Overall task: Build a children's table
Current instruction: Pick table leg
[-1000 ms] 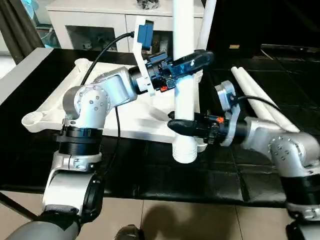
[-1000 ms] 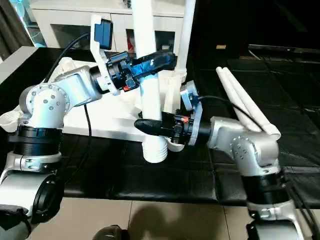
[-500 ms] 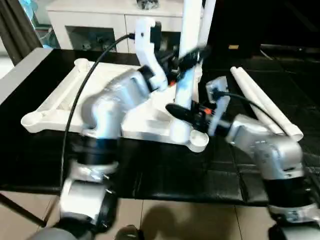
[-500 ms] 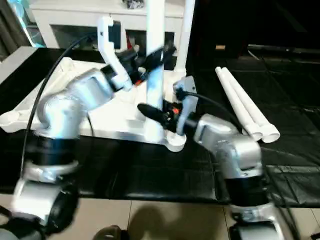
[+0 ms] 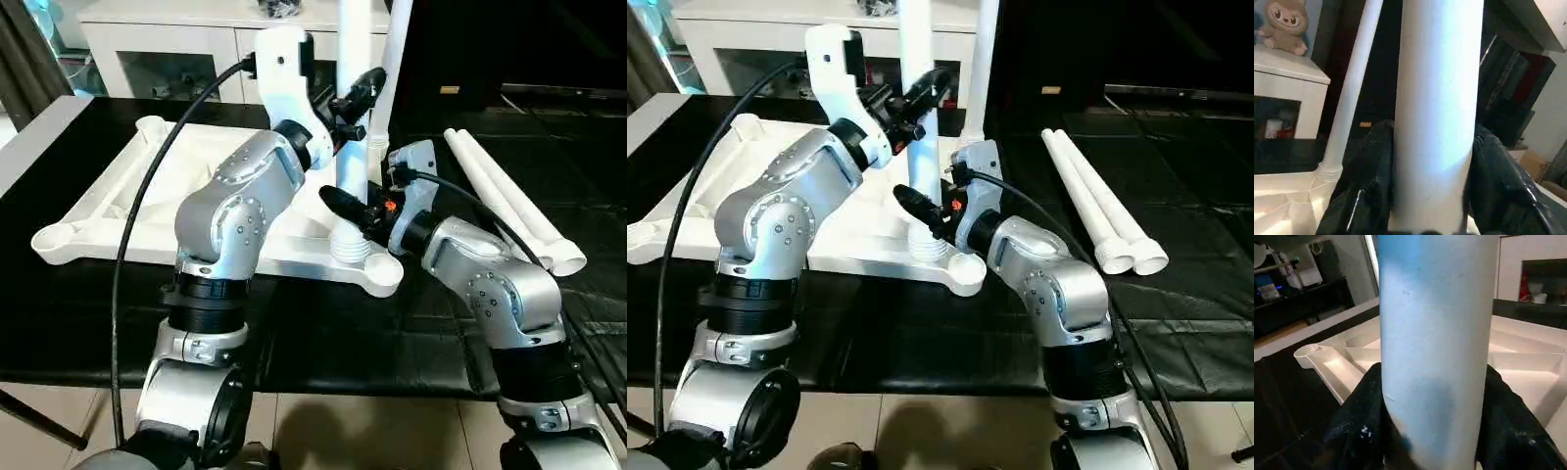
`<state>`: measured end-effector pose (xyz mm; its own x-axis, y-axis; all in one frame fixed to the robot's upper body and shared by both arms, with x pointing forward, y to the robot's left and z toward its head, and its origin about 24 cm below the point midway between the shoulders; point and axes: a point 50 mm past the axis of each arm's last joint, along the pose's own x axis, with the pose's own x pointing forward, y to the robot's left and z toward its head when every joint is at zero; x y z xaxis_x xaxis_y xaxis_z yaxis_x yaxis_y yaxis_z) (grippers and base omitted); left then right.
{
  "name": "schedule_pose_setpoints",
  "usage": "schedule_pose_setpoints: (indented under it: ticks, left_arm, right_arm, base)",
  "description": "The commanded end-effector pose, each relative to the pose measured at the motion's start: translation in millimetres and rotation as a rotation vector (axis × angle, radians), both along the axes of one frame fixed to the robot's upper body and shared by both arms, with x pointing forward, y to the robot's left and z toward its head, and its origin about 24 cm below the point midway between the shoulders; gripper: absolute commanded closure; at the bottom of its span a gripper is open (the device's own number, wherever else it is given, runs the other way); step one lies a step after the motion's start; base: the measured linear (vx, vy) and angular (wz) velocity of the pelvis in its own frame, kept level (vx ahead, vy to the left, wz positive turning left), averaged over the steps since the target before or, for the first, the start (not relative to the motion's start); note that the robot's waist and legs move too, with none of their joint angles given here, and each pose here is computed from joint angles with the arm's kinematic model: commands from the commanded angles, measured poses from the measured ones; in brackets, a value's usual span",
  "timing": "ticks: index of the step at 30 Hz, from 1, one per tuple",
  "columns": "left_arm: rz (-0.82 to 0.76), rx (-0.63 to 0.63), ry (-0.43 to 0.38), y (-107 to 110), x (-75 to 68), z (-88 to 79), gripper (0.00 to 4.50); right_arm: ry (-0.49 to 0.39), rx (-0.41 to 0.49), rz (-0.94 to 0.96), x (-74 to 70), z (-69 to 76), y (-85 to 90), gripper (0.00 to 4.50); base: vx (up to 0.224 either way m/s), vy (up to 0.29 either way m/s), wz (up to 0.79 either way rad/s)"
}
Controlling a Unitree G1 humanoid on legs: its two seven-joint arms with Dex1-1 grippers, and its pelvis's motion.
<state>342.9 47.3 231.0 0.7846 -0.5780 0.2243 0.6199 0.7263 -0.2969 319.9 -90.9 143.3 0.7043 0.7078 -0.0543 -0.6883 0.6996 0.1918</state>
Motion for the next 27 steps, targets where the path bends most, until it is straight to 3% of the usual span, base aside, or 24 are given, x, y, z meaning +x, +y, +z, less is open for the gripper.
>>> schedule_pose_setpoints:
  ticks: [1,11,14,18,25,26,27]
  left_arm:
    - [-0.049,-0.003,0.028,-13.8,-5.5,-4.7,2.7]
    - [-0.025,-0.045,0.042,-9.4,-1.7,-2.9,2.71]
    - [-0.013,-0.042,0.037,-6.3,0.3,-2.1,2.71]
    - [0.013,-0.031,0.02,1.8,5.6,1.3,2.74]
    - [0.006,0.009,0.003,14.3,12.3,3.0,2.74]
    - [0.006,0.009,0.003,14.3,12.3,3.0,2.74]
    - [-0.008,0.01,0.003,17.4,13.5,4.0,2.74]
  right_arm:
    - [-0.042,0.001,-0.037,4.1,7.7,0.5,2.59]
    - [-0.034,0.005,-0.036,4.5,7.4,1.1,2.59]
    - [-0.025,0.023,-0.011,3.3,7.8,1.1,1.89]
    - [-0.036,0.055,0.048,-1.7,9.7,-3.7,1.57]
    - [-0.09,0.027,0.108,-8.1,17.5,-21.6,1.04]
    - [-0.09,0.027,0.108,-8.1,17.5,-21.6,0.95]
    - [-0.026,-0.004,0.119,-8.9,15.7,-29.0,0.95]
  base:
    - [0.0,0.0,0.0]
    - [0.0,0.0,0.0]
    - [0.0,0.0,0.0]
    - [0.0,0.0,0.0]
    - [0.0,0.0,0.0]
    - [0.0,0.0,0.0]
    - [0.0,0.0,0.0]
